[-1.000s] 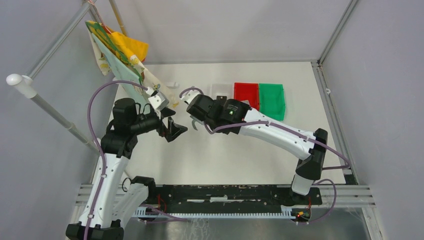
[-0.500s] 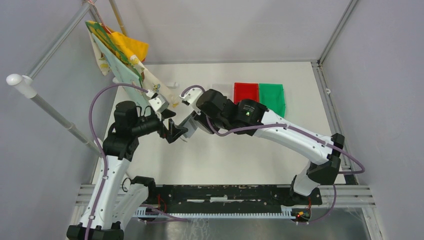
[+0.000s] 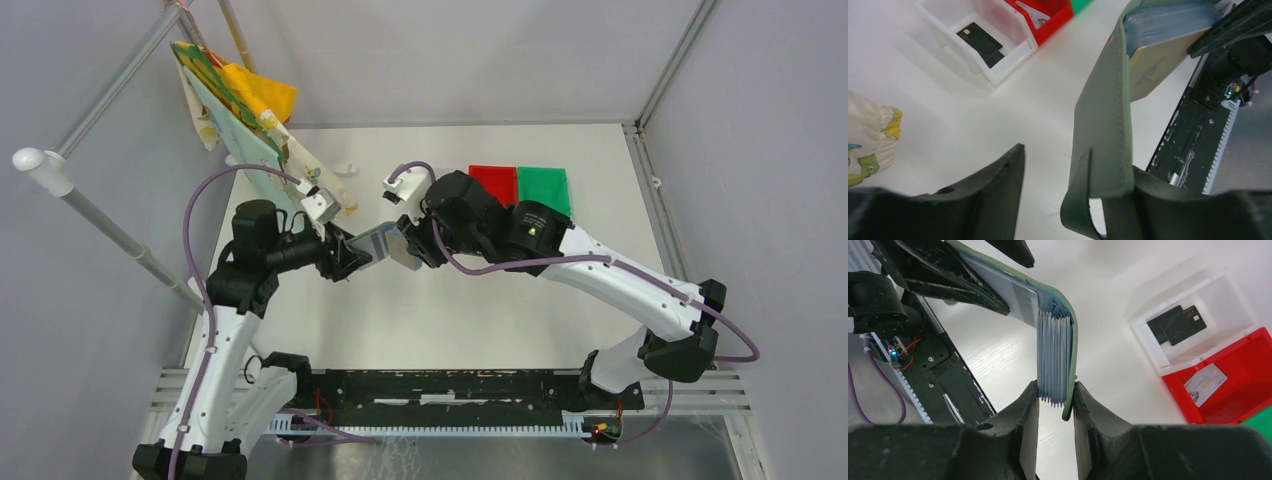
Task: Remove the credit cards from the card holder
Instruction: Remove the credit card from the card holder.
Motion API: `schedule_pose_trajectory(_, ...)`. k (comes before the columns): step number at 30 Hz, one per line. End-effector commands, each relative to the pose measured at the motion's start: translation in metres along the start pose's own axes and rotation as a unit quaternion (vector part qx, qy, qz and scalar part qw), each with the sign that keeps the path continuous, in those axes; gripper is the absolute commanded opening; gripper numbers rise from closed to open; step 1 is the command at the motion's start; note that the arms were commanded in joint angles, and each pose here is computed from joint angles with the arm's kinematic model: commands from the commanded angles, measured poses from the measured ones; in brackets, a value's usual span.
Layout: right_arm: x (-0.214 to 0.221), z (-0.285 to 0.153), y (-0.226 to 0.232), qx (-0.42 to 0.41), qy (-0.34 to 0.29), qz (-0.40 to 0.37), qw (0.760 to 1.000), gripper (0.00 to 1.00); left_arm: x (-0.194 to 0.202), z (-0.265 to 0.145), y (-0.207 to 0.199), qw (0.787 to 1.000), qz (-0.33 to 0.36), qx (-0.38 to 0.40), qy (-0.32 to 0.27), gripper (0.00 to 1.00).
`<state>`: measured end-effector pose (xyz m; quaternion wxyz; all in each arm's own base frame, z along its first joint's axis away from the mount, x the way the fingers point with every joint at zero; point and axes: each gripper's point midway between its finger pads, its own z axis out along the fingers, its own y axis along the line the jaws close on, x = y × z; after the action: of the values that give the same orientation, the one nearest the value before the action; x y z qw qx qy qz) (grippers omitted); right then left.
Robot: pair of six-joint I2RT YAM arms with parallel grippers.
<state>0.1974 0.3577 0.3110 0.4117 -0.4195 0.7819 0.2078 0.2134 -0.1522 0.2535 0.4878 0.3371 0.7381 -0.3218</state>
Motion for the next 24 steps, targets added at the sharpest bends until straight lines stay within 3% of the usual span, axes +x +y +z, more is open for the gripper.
schedule_pose_trajectory(1, -0.035, -0.025, -0.005, -0.028, -0.097, 0.033, 0.994, 0.00, -0.013, -0.006, -0.015, 0.999, 0.023, 0.039, 0.000, 0.55)
schedule_pose_trajectory(6, -0.031, -0.033, -0.005, -0.067, -0.123, 0.050, 0.989, 0.00, -0.012, -0.007, -0.025, 0.997, 0.026, 0.070, 0.011, 0.44)
schedule_pose_trajectory(14, -0.033, -0.036, 0.016, -0.143, -0.149, 0.065, 0.976, 0.00, -0.031, -0.007, -0.029, 0.997, -0.007, 0.071, -0.023, 0.56)
schedule_pose_trajectory(24, -0.029, -0.040, -0.014, -0.115, -0.162, 0.105, 0.974, 0.00, -0.031, -0.011, -0.031, 0.998, -0.016, 0.062, -0.021, 0.51)
